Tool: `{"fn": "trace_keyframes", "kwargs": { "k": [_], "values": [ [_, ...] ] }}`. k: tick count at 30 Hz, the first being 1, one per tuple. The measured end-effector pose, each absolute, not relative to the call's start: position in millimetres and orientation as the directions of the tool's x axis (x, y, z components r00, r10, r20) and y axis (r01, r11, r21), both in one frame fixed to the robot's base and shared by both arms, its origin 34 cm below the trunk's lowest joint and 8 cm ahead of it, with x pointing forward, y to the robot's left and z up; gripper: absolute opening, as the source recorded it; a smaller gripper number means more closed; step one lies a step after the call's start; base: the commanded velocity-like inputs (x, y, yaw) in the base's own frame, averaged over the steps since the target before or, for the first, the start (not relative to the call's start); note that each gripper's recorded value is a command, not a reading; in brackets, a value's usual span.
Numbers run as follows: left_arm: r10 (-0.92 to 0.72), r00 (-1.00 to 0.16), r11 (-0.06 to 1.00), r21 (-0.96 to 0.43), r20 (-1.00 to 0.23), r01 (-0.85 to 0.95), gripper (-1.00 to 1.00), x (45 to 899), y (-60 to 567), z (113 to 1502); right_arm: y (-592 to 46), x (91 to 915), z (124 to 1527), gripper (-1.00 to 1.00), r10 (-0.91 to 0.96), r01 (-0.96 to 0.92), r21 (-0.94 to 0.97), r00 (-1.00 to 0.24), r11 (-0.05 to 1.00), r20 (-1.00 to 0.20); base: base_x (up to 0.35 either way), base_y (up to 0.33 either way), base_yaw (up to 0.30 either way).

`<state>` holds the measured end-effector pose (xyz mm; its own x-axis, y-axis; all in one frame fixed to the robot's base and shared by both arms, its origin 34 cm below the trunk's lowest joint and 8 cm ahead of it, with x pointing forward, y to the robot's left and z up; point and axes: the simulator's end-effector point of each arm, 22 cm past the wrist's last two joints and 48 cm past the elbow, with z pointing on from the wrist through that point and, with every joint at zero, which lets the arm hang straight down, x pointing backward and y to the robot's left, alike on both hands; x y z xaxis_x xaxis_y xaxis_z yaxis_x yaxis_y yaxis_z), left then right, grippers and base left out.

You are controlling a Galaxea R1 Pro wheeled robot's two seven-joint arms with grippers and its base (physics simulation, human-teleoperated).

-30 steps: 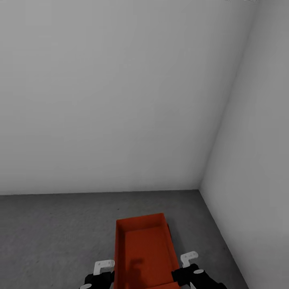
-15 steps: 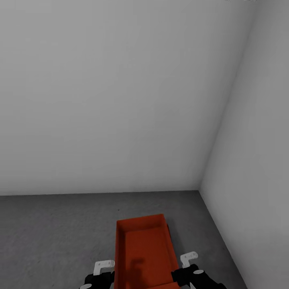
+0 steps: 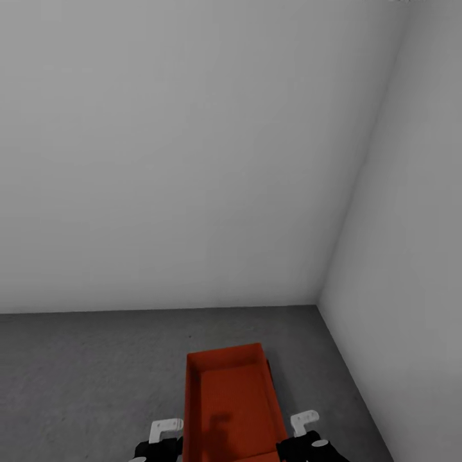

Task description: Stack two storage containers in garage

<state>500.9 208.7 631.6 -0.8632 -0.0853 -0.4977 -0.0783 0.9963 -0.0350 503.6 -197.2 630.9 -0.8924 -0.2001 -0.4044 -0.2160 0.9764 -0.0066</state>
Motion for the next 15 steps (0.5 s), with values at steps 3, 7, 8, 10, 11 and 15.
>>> {"fn": "trace_keyframes", "kwargs": {
  "k": [3,7,8,10,11,15],
  "values": [
    [-0.086,-0.866,0.996,-0.034,-0.493,-0.079,1.0,496,209,633,-199,492,629,1.0,-0.2,-0.215,-0.006,-0.898,0.977,-0.391,0.0,0.0,0.0],
    [-0.086,-0.873,0.996,-0.033,-0.481,-0.08,1.0,485,209,633,-202,477,628,1.0,-0.202,-0.215,-0.006,-0.906,0.977,-0.372,0.0,0.0,0.0],
    [-0.086,-0.874,0.996,-0.033,-0.478,-0.08,1.0,482,209,633,-202,472,627,1.0,-0.202,-0.215,-0.006,-0.908,0.977,-0.367,0.0,0.0,0.0],
    [-0.086,-0.881,0.996,-0.032,-0.465,-0.08,1.0,471,209,631,-204,456,623,1.0,-0.205,-0.217,-0.004,-0.915,0.976,-0.348,0.0,0.0,0.0],
    [-0.086,-0.883,0.996,-0.032,-0.46,-0.08,1.0,466,209,630,-204,450,622,1.0,-0.206,-0.218,-0.003,-0.917,0.976,-0.34,0.0,0.0,0.0],
    [-0.086,-0.891,0.996,-0.031,-0.446,-0.081,1.0,452,209,630,-206,427,619,1.0,-0.209,-0.22,0.0,-0.926,0.976,-0.314,0.0,0.0,0.0]
  ]
}}
